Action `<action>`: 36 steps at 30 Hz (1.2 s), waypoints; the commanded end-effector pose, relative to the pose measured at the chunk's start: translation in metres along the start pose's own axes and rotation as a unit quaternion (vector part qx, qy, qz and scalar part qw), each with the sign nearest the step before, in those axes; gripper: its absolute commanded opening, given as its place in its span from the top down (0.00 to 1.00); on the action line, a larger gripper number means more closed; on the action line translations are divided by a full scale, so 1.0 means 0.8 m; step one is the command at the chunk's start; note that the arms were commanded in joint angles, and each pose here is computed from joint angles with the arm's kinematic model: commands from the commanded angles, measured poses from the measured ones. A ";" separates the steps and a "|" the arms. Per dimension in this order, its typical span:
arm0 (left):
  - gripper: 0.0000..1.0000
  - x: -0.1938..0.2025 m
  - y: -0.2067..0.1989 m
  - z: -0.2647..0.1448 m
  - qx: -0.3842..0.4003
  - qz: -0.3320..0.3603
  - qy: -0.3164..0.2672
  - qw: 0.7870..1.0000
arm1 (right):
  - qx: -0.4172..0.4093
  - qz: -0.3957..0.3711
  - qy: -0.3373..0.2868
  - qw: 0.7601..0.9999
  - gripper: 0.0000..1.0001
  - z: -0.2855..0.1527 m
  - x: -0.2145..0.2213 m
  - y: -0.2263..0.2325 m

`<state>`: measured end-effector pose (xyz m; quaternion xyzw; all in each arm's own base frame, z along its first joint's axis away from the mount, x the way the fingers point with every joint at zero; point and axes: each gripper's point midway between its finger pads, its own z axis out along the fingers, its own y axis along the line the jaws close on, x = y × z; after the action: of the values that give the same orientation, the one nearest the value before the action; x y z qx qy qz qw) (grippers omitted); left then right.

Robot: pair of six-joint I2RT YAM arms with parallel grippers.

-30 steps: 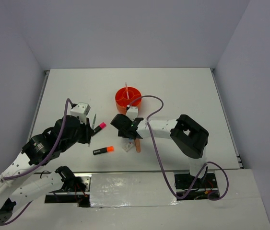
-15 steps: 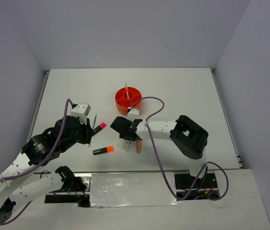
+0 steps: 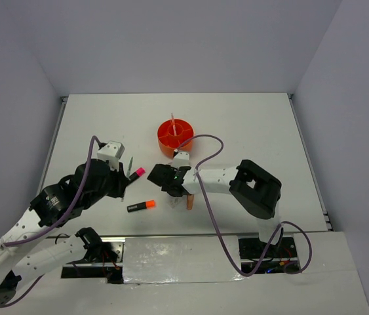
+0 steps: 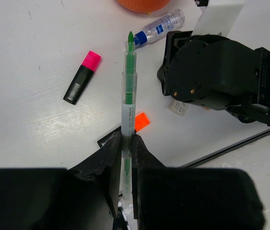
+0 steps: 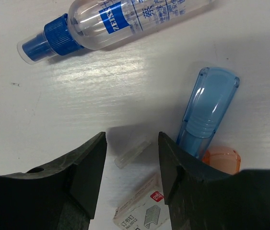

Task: Sort the stationery into containers
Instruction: Close the pen cap on the pen.

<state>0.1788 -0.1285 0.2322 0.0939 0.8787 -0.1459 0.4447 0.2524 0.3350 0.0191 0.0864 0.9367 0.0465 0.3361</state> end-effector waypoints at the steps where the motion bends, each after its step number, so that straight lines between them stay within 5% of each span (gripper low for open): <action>1: 1.00 -0.013 -0.005 -0.004 0.011 0.004 -0.025 1.000 | 0.003 0.013 0.000 1.000 0.46 -0.002 0.008 0.012; 18: 1.00 -0.012 -0.007 -0.008 0.014 0.004 -0.028 0.999 | 0.019 -0.010 -0.004 1.000 0.69 0.012 0.013 0.009; 27: 1.00 -0.012 -0.006 -0.008 0.012 0.003 -0.029 1.000 | -0.056 -0.064 -0.004 0.996 0.85 0.014 0.018 0.037; 36: 1.00 -0.012 -0.006 -0.008 0.011 0.004 -0.027 1.000 | -0.069 -0.117 0.008 0.991 0.73 0.015 0.019 0.048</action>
<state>0.1745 -0.1295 0.2370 0.0987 0.8723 -0.1545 0.4532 0.2629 0.3609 0.0174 -0.0209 0.9314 0.0520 0.3596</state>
